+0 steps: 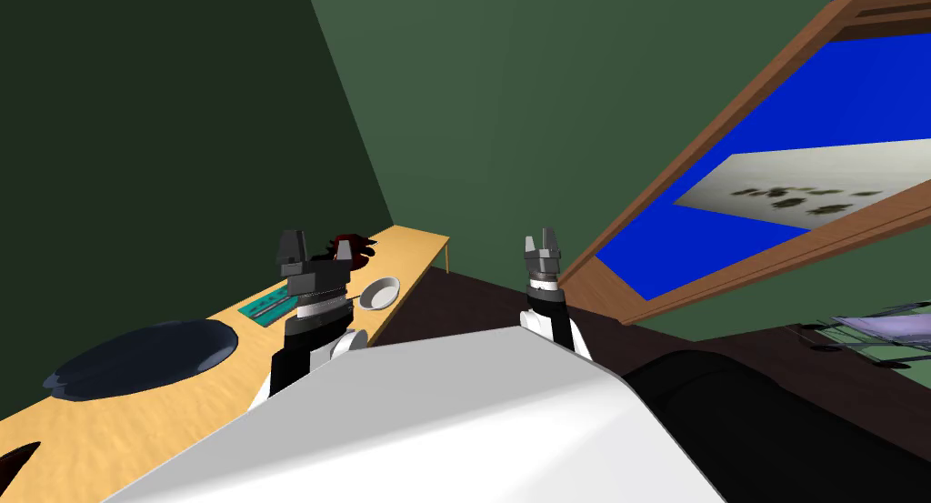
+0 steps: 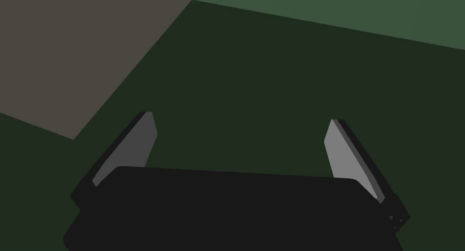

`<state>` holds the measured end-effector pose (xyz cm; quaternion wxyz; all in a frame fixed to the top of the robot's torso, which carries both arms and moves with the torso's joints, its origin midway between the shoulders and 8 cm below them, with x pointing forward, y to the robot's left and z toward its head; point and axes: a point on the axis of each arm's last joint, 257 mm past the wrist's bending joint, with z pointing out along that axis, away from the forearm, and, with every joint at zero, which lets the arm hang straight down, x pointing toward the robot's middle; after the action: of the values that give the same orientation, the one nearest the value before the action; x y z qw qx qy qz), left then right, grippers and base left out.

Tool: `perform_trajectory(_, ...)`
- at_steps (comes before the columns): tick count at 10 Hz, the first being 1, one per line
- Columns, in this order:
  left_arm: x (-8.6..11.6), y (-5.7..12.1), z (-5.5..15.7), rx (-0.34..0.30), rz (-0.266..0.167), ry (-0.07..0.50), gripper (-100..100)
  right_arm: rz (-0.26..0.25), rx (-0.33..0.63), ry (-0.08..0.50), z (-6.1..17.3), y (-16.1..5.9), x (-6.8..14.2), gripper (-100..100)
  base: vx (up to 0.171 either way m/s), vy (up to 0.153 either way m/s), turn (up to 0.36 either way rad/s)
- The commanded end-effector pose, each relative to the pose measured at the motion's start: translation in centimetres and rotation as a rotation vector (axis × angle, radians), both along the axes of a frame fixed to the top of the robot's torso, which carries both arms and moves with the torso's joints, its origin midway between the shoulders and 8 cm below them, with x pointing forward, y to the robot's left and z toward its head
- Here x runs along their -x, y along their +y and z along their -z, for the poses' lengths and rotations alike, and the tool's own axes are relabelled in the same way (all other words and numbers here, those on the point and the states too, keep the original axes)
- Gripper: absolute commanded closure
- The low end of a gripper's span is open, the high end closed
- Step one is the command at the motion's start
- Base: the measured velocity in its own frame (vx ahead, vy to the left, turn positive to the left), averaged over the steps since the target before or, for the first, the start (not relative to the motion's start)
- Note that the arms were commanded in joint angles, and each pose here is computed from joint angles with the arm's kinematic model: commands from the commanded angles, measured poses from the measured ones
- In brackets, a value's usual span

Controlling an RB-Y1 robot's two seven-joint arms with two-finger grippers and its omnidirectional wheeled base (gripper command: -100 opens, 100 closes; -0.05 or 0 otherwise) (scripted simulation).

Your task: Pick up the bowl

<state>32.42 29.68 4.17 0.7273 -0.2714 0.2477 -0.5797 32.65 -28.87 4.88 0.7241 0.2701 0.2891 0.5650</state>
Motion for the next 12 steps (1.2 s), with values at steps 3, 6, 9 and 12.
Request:
perform_trajectory(3,-1.6,-0.2,1.0,-0.089,0.016,0.068,-100,0.000,0.000,0.000,0.0,0.0,0.0,0,-0.064,0.015,-0.028)
perform_trajectory(6,-3.5,0.3,2.5,-0.155,0.011,0.153,-100,0.000,0.000,0.000,0.0,0.0,0.0,0,-0.103,0.024,-0.038)
perform_trajectory(9,-5.1,1.1,4.0,-0.194,-0.001,0.225,-100,0.000,0.000,0.000,0.0,0.0,0.0,0,-0.091,0.032,-0.036)
perform_trajectory(12,-6.9,2.3,5.8,-0.224,-0.020,0.308,-100,0.000,0.000,0.000,0.0,0.0,0.0,0,-0.061,0.016,-0.030)
